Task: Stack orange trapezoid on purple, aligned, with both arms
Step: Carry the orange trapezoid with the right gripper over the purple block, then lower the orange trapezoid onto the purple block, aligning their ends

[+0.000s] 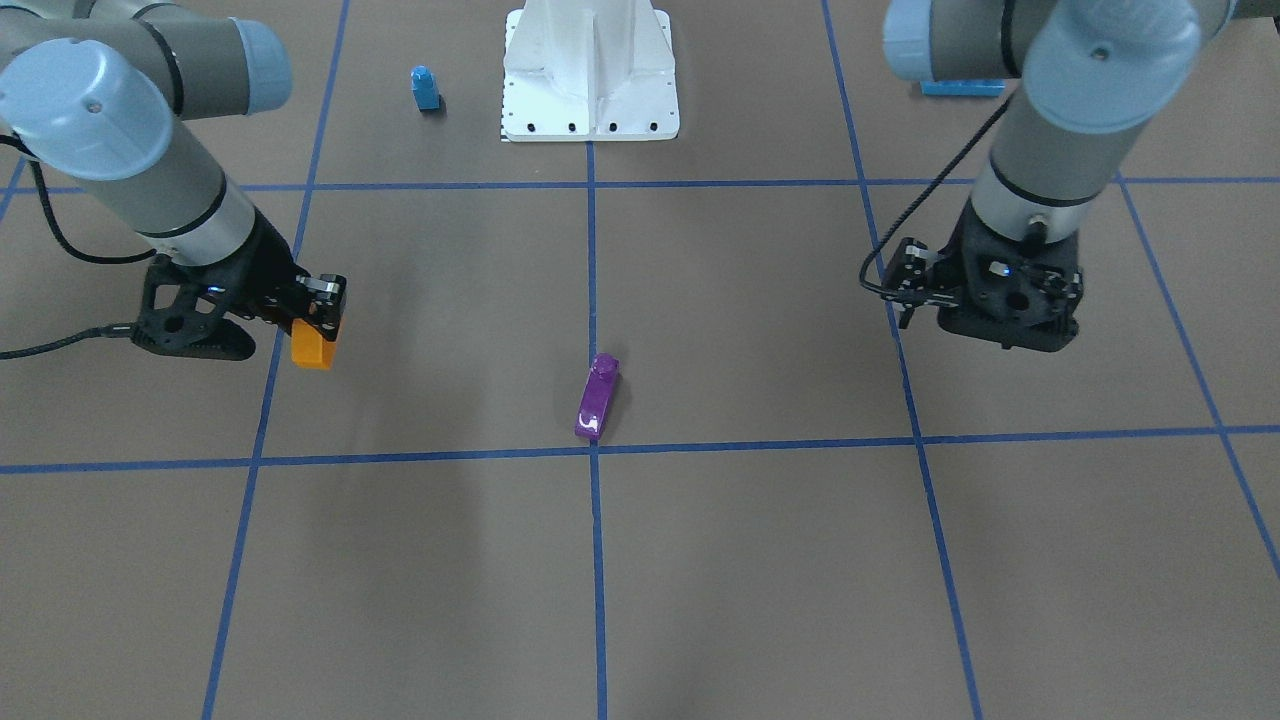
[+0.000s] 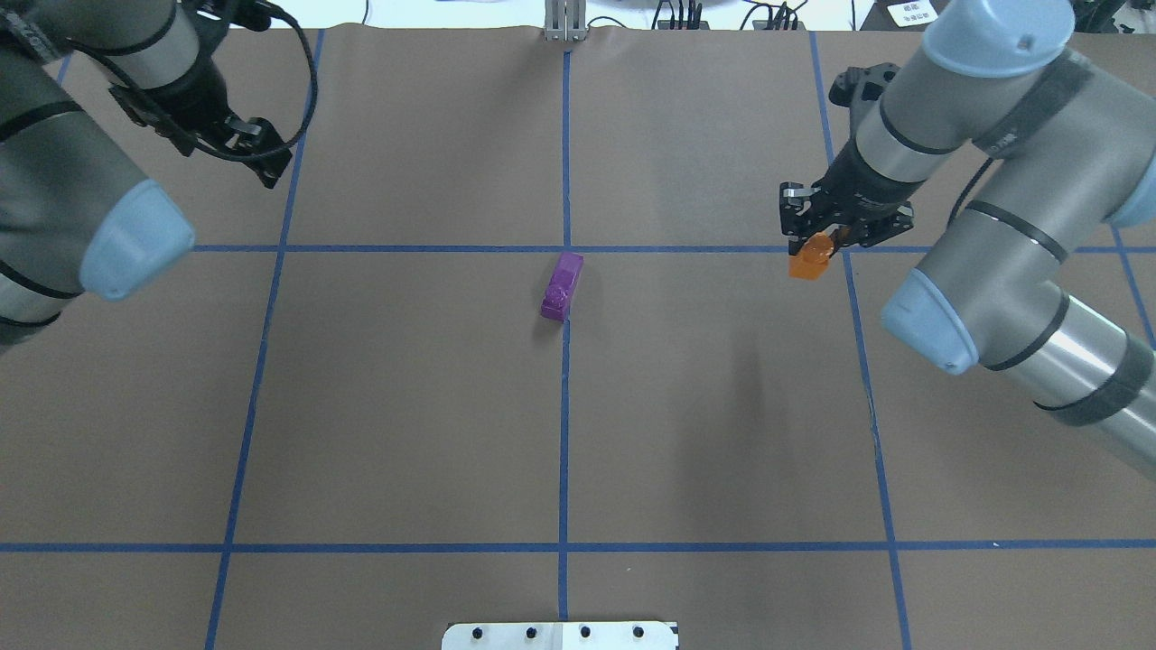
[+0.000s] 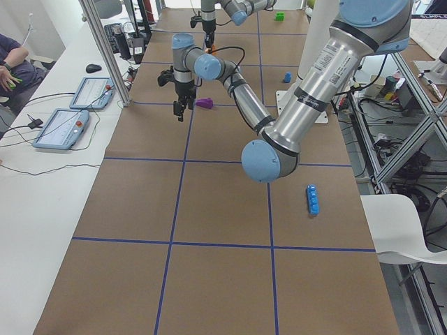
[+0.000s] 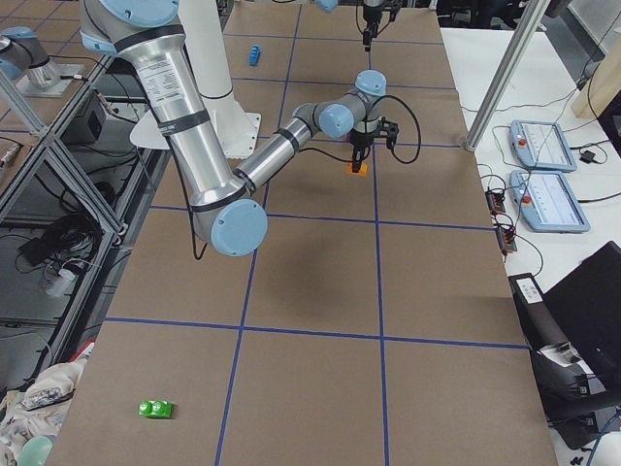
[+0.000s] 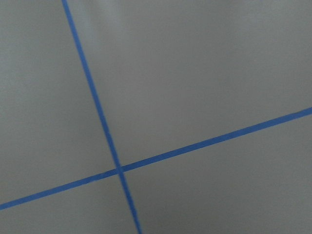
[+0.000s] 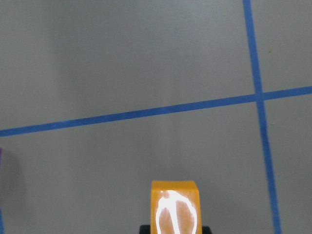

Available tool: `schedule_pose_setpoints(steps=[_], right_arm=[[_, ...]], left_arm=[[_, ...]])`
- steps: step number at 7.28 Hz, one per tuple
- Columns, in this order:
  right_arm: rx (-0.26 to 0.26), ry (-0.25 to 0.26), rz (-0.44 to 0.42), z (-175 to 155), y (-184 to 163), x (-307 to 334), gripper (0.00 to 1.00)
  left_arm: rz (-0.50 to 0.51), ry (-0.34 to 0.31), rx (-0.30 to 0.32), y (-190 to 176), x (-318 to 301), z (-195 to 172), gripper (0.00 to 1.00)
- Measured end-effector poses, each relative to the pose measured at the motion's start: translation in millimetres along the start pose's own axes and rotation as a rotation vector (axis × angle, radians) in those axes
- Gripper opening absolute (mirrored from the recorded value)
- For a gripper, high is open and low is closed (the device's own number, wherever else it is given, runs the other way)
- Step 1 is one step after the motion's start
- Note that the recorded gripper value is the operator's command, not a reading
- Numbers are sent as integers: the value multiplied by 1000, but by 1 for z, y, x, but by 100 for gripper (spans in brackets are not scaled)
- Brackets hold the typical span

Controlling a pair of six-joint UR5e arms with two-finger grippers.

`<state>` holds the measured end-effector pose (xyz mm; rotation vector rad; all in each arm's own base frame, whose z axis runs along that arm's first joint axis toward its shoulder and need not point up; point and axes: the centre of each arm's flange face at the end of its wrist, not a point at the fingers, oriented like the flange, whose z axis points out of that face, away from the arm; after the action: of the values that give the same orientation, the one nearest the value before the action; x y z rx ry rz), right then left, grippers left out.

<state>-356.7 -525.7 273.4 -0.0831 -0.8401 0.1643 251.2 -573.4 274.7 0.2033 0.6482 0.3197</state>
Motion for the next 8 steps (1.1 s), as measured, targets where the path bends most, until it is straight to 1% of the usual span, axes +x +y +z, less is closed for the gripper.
schedule_pose_setpoints(steps=[2, 4, 6, 8], right_arm=[[1, 2, 114, 20, 11, -108, 0], [15, 17, 213, 39, 30, -187, 0], [32, 33, 260, 57, 38, -228, 0], [39, 13, 268, 80, 39, -240, 0]], left_arm=[[58, -24, -26, 21, -86, 4, 100], [86, -39, -43, 35, -128, 7, 100], [95, -43, -50, 41, -141, 10, 100], [95, -44, -55, 44, -145, 12, 100]])
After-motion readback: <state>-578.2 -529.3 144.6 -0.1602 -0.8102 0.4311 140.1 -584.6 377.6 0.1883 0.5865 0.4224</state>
